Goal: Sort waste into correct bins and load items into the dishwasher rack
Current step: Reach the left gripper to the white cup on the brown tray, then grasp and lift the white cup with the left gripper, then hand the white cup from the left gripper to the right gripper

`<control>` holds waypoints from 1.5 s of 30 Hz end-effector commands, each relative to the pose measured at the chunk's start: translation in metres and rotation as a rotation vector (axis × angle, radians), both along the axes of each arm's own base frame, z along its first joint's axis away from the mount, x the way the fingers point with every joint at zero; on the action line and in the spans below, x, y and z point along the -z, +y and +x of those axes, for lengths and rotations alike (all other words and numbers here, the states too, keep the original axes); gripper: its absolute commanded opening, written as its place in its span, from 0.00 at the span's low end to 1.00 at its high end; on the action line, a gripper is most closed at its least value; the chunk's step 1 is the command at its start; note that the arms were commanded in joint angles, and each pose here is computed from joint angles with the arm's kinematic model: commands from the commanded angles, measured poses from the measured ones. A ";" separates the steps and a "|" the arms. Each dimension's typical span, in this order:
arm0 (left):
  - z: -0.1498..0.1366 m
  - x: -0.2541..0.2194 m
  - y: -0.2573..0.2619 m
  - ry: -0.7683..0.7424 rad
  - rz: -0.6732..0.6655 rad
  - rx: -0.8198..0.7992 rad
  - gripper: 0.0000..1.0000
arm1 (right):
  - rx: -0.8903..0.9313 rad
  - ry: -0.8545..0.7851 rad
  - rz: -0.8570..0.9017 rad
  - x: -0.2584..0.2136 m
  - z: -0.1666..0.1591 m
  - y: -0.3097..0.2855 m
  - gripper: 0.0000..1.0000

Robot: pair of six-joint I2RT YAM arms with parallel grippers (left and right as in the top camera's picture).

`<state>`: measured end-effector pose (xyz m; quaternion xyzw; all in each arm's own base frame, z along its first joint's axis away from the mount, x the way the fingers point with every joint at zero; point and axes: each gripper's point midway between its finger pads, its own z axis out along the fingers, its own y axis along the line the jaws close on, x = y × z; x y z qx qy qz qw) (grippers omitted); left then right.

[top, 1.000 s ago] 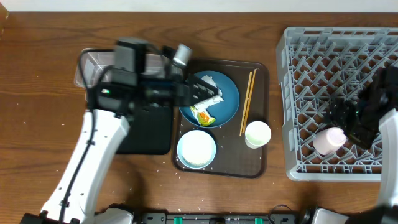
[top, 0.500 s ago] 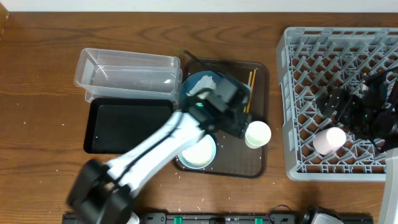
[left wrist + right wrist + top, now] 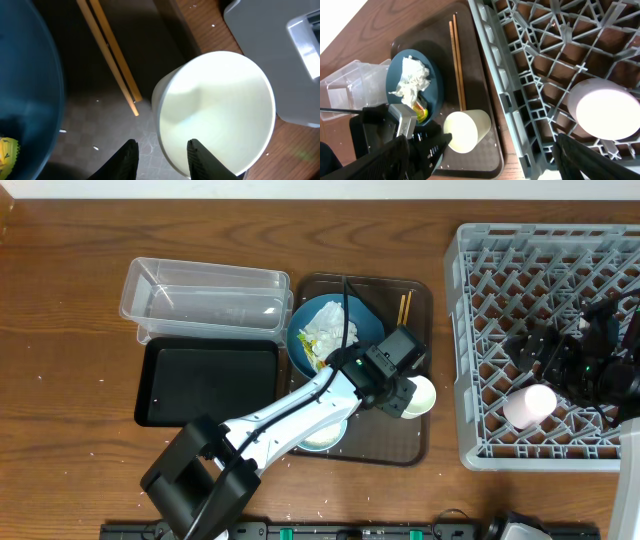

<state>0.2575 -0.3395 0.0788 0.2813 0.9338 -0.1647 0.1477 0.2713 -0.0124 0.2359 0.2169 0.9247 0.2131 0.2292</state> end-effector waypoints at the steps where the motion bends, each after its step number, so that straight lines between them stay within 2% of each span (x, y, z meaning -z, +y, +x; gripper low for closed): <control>1: 0.005 0.000 0.002 -0.023 0.011 -0.003 0.35 | -0.012 -0.016 0.003 -0.005 0.000 0.001 0.90; 9: 0.004 0.023 0.000 0.011 0.039 0.000 0.28 | -0.012 -0.010 0.005 -0.005 -0.001 0.001 0.90; 11: 0.004 0.021 0.000 0.009 0.035 -0.003 0.13 | -0.012 -0.008 0.005 -0.005 -0.002 0.001 0.90; 12: 0.005 0.016 0.000 0.007 0.027 -0.011 0.06 | -0.012 -0.007 0.006 -0.004 -0.002 0.001 0.90; 20: 0.018 -0.076 0.013 -0.070 -0.121 -0.062 0.06 | -0.043 -0.018 -0.004 -0.005 -0.002 0.003 0.90; 23: 0.024 -0.116 0.028 -0.042 -0.268 -0.077 0.06 | -0.206 -0.111 0.045 -0.016 0.000 0.025 0.91; 27: 0.028 -0.164 0.045 0.131 -0.582 -0.022 0.06 | -0.534 -0.329 0.158 -0.047 -0.005 0.077 0.92; 30: 0.029 -0.198 0.063 0.261 -0.821 0.062 0.06 | -0.663 -0.405 0.198 -0.058 -0.010 0.103 0.91; 33: 0.029 -0.222 0.083 0.355 -0.977 0.109 0.06 | -0.777 -0.485 0.221 -0.070 -0.010 0.129 0.91; 38: 0.026 -0.238 0.096 0.400 -1.064 0.154 0.06 | -0.895 -0.608 0.263 -0.095 -0.006 0.168 0.91; 45: 0.022 -0.241 0.096 0.415 -1.082 0.173 0.06 | -1.023 -0.707 0.259 -0.111 -0.012 0.209 0.89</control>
